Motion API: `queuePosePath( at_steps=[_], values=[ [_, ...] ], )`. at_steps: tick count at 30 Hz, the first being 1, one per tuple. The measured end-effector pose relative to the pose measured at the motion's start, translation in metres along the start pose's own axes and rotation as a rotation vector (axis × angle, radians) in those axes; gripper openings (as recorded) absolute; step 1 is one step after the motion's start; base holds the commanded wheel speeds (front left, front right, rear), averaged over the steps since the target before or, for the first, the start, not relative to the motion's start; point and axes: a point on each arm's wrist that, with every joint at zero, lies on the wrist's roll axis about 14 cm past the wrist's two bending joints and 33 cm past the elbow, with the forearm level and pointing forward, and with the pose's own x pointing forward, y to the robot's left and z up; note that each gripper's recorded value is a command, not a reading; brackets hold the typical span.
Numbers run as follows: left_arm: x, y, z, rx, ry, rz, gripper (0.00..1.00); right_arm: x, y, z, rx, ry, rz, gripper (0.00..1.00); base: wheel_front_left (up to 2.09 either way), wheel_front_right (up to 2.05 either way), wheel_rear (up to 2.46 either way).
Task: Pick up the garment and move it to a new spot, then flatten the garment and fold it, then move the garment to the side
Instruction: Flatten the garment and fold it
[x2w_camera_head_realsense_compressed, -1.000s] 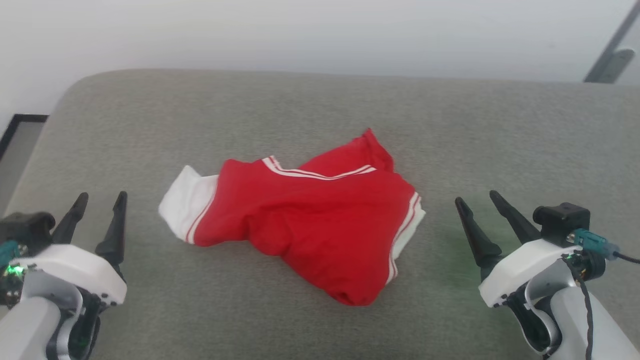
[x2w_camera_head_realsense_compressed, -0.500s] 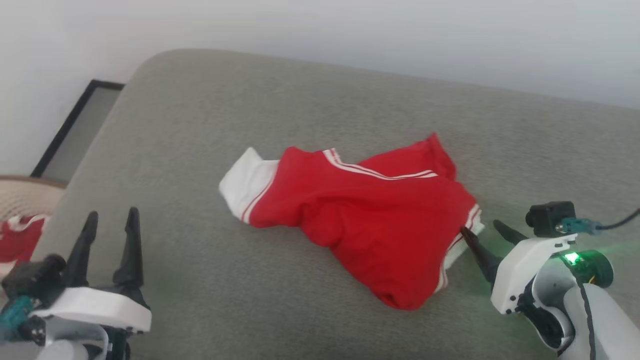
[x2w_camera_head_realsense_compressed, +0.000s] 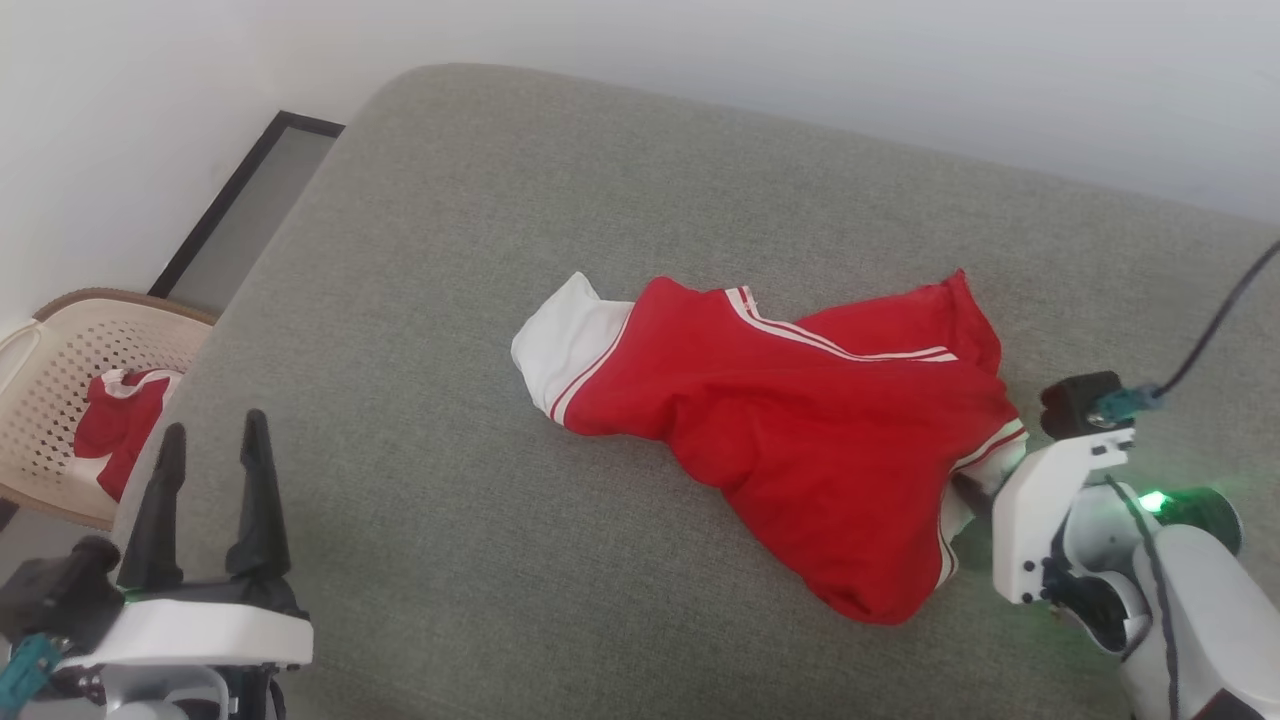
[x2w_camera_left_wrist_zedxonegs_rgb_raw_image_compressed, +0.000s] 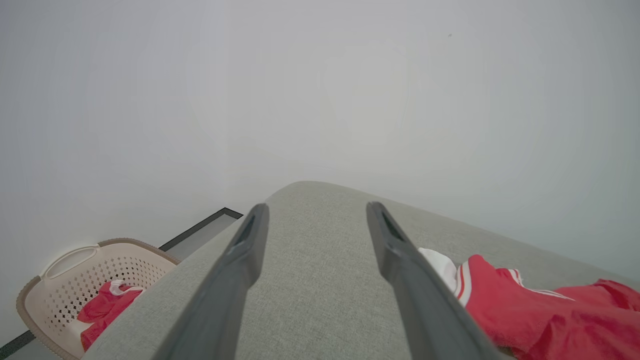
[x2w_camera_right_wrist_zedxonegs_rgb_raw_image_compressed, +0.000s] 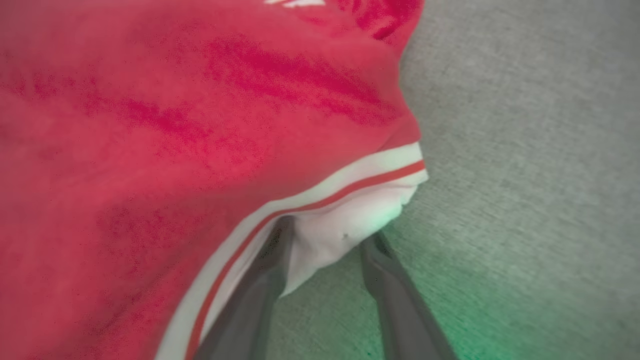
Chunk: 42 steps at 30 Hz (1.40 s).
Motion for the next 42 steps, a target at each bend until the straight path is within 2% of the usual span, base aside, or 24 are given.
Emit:
queuePosePath(
  at_steps=[4, 8, 15, 23, 26, 30, 42],
  values=[
    [-0.004, 0.006, 0.0, -0.022, -0.012, 0.033, 1.0, -0.001, 0.004, 0.003, 0.004, 0.006, 0.01, 0.0, 0.0, 0.0, 0.0],
    [-0.007, 0.006, -0.001, -0.031, -0.017, 0.041, 1.0, -0.013, -0.008, 0.009, 0.022, -0.012, -0.011, 0.0, 0.0, 0.0, 0.0],
    [-0.009, 0.002, -0.005, -0.049, -0.016, 0.037, 1.0, -0.057, -0.061, 0.034, 0.054, -0.096, -0.124, 0.0, 0.0, 0.0, 0.0],
    [-0.009, -0.011, -0.004, -0.066, -0.023, -0.002, 1.0, -0.119, -0.135, 0.035, 0.114, -0.136, -0.318, 0.0, 0.0, 0.0, 0.0],
    [-0.008, -0.014, -0.003, -0.071, -0.026, -0.013, 1.0, -0.132, -0.153, 0.031, 0.128, -0.149, -0.374, 0.0, 0.0, 0.0, 0.0],
    [-0.008, -0.016, -0.002, -0.075, -0.029, -0.019, 1.0, -0.136, -0.155, 0.033, 0.129, -0.178, -0.39, 0.0, 0.0, 0.0, 0.0],
    [-0.009, -0.018, -0.002, -0.078, -0.028, -0.031, 1.0, -0.111, -0.112, 0.023, 0.105, -0.14, -0.287, 0.0, 0.0, 0.0, 0.0]
  ],
)
